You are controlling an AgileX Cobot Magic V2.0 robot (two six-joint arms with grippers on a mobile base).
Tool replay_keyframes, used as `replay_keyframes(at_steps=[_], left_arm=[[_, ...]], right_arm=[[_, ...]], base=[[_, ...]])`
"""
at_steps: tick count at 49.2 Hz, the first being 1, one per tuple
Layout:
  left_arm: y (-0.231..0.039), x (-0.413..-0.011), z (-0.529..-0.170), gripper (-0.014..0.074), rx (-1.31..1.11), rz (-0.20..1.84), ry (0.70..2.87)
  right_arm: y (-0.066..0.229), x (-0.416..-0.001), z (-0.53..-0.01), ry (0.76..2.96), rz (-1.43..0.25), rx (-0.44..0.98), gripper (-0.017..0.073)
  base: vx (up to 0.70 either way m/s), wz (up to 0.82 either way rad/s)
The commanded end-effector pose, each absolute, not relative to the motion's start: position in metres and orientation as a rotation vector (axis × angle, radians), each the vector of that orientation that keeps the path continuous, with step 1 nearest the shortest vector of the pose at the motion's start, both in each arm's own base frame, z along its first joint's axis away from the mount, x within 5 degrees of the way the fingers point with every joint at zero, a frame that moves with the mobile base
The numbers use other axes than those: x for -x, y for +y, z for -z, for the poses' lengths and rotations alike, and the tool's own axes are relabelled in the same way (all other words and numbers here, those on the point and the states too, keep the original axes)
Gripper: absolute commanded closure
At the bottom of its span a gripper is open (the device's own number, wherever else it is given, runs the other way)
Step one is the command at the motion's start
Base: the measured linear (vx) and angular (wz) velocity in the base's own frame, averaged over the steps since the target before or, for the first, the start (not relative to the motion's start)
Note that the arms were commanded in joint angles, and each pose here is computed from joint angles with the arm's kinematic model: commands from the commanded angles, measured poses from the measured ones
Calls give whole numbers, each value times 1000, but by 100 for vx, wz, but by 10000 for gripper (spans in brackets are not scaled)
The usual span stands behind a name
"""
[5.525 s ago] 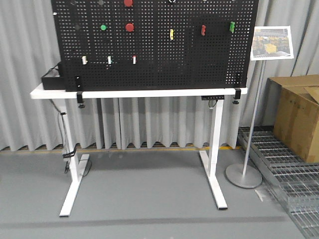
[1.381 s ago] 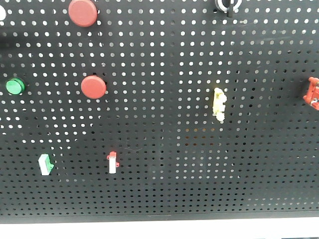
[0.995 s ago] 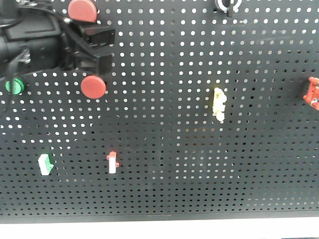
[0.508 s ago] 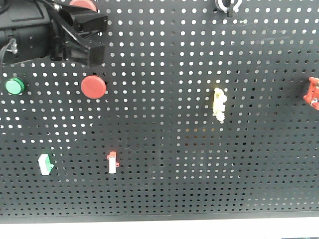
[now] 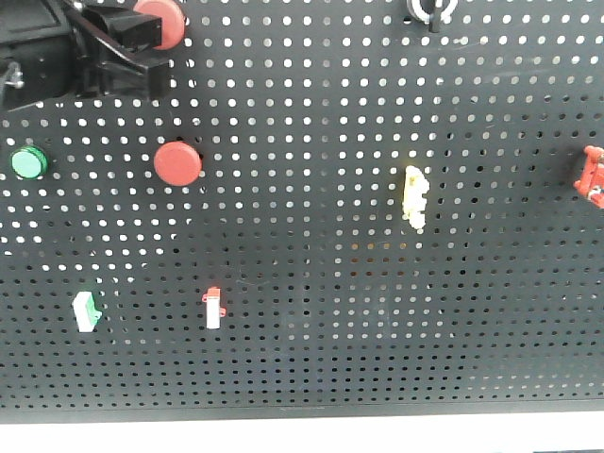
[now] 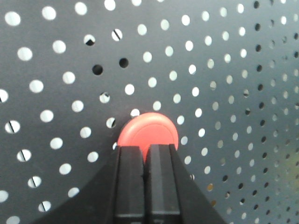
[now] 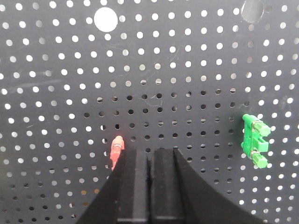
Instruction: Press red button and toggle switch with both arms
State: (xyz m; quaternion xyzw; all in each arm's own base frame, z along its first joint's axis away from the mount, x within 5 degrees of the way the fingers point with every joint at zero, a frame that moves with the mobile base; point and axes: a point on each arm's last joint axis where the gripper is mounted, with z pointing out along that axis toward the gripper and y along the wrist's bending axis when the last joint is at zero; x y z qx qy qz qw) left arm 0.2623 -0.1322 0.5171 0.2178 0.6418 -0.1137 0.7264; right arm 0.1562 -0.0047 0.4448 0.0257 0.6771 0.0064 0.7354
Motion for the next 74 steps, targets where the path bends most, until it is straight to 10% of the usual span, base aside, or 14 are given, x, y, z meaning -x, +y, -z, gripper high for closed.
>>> replay_keyframes(at_steps=[1, 27, 48, 74], left_arm=[[-130, -259, -536, 592, -425, 267, 1304], [-101, -198, -554, 592, -430, 275, 1291], [-78, -153, -482, 592, -418, 308, 1395], [-72, -140, -472, 592, -416, 328, 1444]], right_arm=[[-4, -152, -463, 1375, 3, -38, 562], [0, -152, -454, 1472, -38, -33, 562], [93, -189, -475, 1411, -345, 360, 562], [134, -260, -534, 1352, -371, 357, 562]], base=[[0, 0], [0, 0], [0, 0], [0, 0]])
